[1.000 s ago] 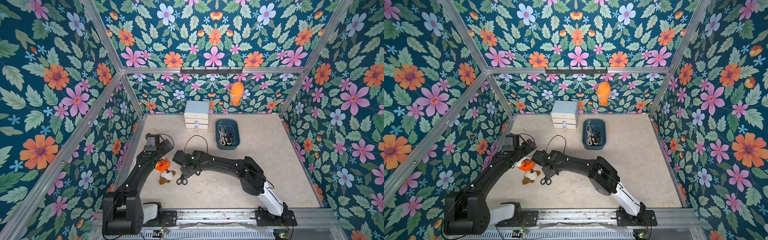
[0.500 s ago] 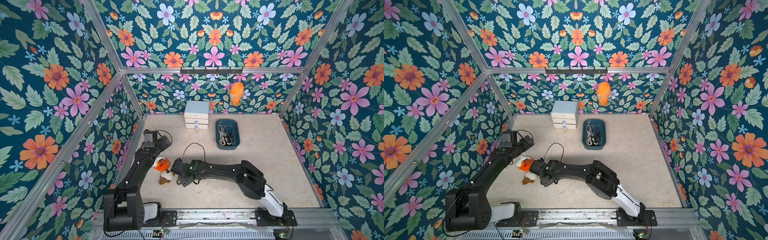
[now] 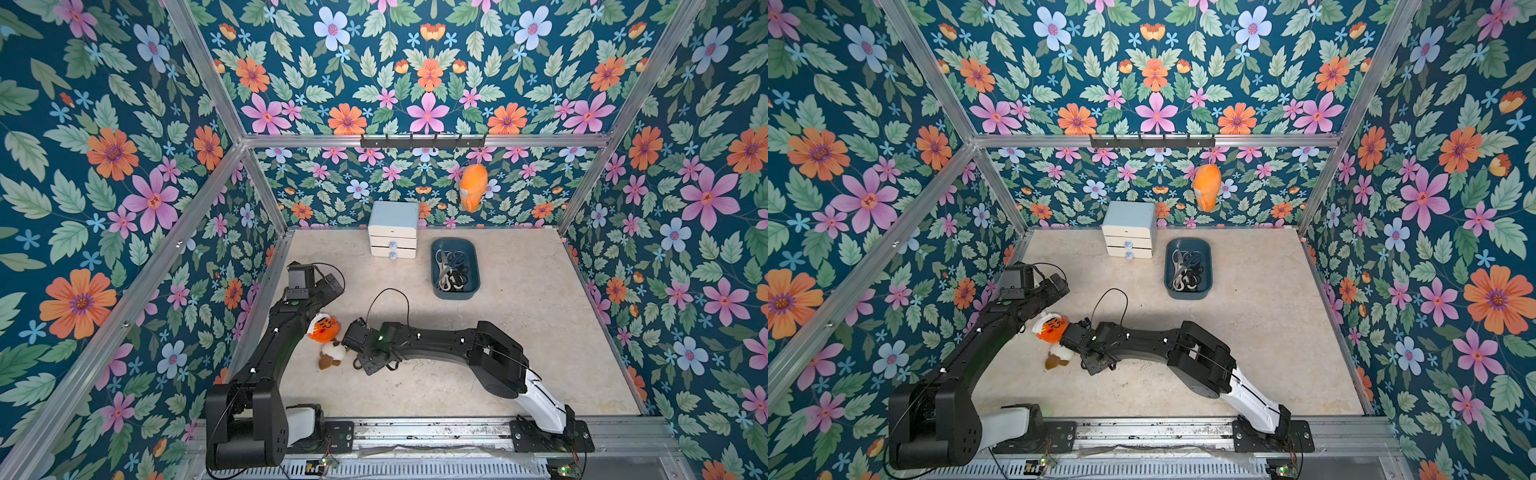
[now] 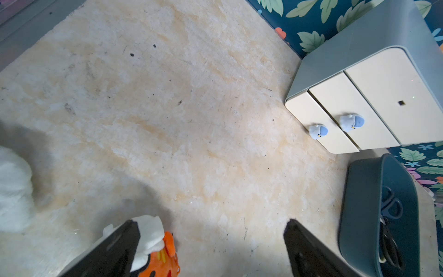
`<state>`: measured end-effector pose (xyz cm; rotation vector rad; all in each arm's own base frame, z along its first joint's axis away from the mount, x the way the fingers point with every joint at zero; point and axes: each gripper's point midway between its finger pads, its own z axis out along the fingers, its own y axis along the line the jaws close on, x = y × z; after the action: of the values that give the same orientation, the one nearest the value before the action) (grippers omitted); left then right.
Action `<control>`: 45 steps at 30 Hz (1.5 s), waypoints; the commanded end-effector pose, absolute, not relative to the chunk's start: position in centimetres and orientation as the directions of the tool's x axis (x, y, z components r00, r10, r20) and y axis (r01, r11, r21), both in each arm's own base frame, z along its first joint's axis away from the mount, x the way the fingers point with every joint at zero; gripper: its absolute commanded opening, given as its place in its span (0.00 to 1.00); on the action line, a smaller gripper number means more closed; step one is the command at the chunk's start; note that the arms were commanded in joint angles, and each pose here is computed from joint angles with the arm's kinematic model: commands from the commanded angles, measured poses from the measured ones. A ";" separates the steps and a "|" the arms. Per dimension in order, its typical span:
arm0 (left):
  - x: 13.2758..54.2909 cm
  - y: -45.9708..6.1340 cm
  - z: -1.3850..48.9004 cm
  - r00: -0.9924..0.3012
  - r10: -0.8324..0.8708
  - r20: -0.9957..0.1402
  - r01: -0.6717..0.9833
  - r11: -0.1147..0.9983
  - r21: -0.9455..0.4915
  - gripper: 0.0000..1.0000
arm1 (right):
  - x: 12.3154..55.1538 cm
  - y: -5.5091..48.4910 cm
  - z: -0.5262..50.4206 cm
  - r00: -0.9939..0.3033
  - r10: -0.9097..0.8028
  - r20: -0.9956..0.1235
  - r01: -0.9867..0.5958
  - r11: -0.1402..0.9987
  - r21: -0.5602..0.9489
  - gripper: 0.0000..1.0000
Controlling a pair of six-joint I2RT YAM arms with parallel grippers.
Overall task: Put the scissors into the storage box
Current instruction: Pick up the scissors from the center of the board.
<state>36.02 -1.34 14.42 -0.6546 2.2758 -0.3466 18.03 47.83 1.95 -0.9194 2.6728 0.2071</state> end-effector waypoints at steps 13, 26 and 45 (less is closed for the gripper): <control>36.2 -1.6 14.2 -0.618 -0.536 -0.575 -0.333 0.841 -0.427 0.99 | 17.1 41.1 -1.5 -0.789 -0.593 -0.161 -0.571 0.804 -0.167 0.16; 36.5 -2.1 13.8 -0.633 -0.530 -0.565 -0.314 0.842 -0.438 0.99 | 16.2 38.9 -1.9 -0.821 -0.565 -0.084 -0.543 0.817 -0.196 0.10; 36.5 -2.3 13.8 -0.648 -0.512 -0.564 -0.301 0.852 -0.428 0.99 | 17.7 40.9 -2.5 -0.853 -0.505 -0.131 -0.492 0.862 -0.119 0.00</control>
<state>36.24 -2.22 13.42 -0.6101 2.3210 -0.3873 18.48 45.56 0.28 -0.7612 2.7689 0.1264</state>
